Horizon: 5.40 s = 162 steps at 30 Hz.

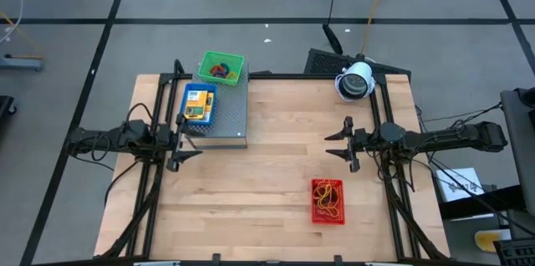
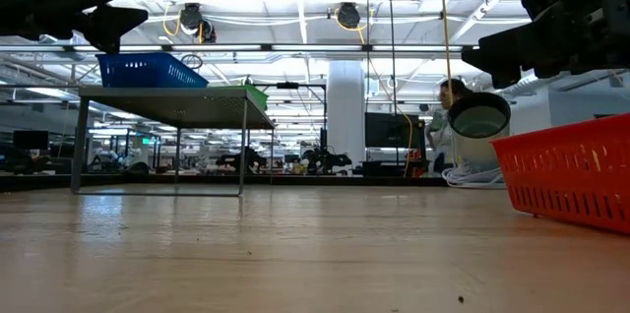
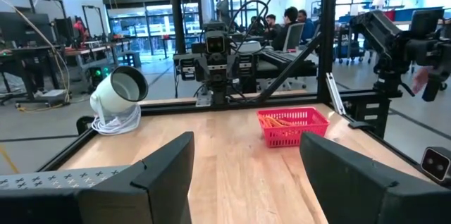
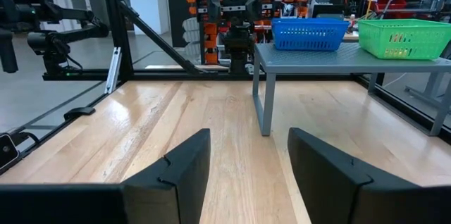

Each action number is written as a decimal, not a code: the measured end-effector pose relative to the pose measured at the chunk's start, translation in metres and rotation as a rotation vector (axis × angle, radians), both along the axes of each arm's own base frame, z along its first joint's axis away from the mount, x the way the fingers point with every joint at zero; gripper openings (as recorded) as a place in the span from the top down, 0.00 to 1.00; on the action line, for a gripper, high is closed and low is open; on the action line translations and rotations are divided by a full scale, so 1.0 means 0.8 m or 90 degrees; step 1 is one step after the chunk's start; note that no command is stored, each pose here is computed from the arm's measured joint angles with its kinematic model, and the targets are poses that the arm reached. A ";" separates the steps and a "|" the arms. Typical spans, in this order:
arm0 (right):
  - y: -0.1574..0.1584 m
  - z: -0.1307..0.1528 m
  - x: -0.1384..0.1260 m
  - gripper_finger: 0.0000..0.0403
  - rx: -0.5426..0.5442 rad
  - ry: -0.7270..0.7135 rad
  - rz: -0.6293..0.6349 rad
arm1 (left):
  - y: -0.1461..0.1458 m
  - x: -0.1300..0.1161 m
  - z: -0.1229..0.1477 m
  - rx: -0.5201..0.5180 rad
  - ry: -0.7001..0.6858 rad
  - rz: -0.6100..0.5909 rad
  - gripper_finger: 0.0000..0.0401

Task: Pick & Place Office Desk Supplies
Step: Put the red bin on the shelf with rubber bands

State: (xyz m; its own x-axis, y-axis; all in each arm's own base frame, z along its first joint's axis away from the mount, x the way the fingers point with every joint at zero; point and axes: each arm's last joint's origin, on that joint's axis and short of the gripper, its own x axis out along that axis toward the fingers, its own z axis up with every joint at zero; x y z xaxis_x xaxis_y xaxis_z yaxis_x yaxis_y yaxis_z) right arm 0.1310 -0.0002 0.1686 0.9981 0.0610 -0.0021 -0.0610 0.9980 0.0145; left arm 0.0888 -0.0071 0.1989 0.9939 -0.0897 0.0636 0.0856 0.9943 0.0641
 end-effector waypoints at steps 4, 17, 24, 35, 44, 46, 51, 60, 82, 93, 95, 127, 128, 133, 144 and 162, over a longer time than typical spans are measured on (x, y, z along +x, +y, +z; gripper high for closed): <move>0.000 0.000 0.000 0.55 0.000 0.000 0.000 | 0.000 0.000 0.000 -0.007 -0.001 -0.001 0.33; 0.000 0.014 -0.001 0.55 0.053 -0.071 0.005 | 0.000 0.000 0.000 -0.007 -0.001 -0.001 0.33; 0.001 0.011 0.003 0.55 0.100 0.016 0.015 | 0.000 0.000 0.000 -0.007 -0.001 -0.001 0.33; 0.002 0.073 0.016 0.55 0.113 0.042 0.030 | 0.000 0.000 0.000 -0.008 -0.001 -0.002 0.33; 0.000 0.092 0.027 0.55 0.205 0.234 -0.109 | 0.000 0.000 0.000 -0.009 -0.001 -0.002 0.33; 0.001 0.098 0.030 0.55 0.220 0.254 -0.147 | 0.000 0.000 0.000 -0.009 -0.001 -0.002 0.33; 0.003 0.113 0.040 0.55 0.226 0.337 -0.215 | 0.000 0.000 0.000 -0.010 -0.001 -0.002 0.33; 0.030 0.121 0.056 0.55 0.369 0.460 -0.268 | 0.000 0.000 0.000 -0.010 -0.001 -0.002 0.33; 0.154 0.109 0.052 0.55 0.739 0.707 -0.509 | 0.000 0.000 0.000 -0.010 -0.001 -0.001 0.33; 0.207 0.134 0.113 0.55 0.661 0.792 -0.567 | 0.000 0.000 0.000 -0.010 -0.001 -0.001 0.33; 0.215 0.143 0.120 0.55 0.631 0.832 -0.594 | 0.000 0.000 0.000 -0.010 0.000 -0.001 0.33; 0.225 0.043 0.096 0.55 0.735 0.841 -0.710 | 0.000 0.000 0.000 -0.010 -0.001 -0.001 0.33; 0.225 0.040 0.096 0.55 0.740 0.840 -0.704 | 0.000 0.000 0.000 -0.010 0.000 -0.001 0.33; 0.224 0.025 0.094 0.55 0.742 0.842 -0.687 | 0.000 0.000 0.000 -0.010 -0.001 -0.001 0.33; 0.221 0.000 0.088 0.56 0.740 0.850 -0.652 | 0.000 0.000 0.000 -0.010 0.000 -0.001 0.33; 0.204 0.046 0.082 0.99 0.649 0.765 -0.463 | 0.000 0.000 0.000 -0.010 -0.001 -0.001 0.33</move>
State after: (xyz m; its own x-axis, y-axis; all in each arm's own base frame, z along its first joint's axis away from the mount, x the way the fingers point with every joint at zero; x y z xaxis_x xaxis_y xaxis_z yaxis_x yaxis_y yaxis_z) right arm 0.1964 0.1628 0.2055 0.2901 0.0865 -0.9531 0.8765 0.3758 0.3009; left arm 0.0887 -0.0071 0.1992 0.9937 -0.0908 0.0661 0.0877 0.9949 0.0491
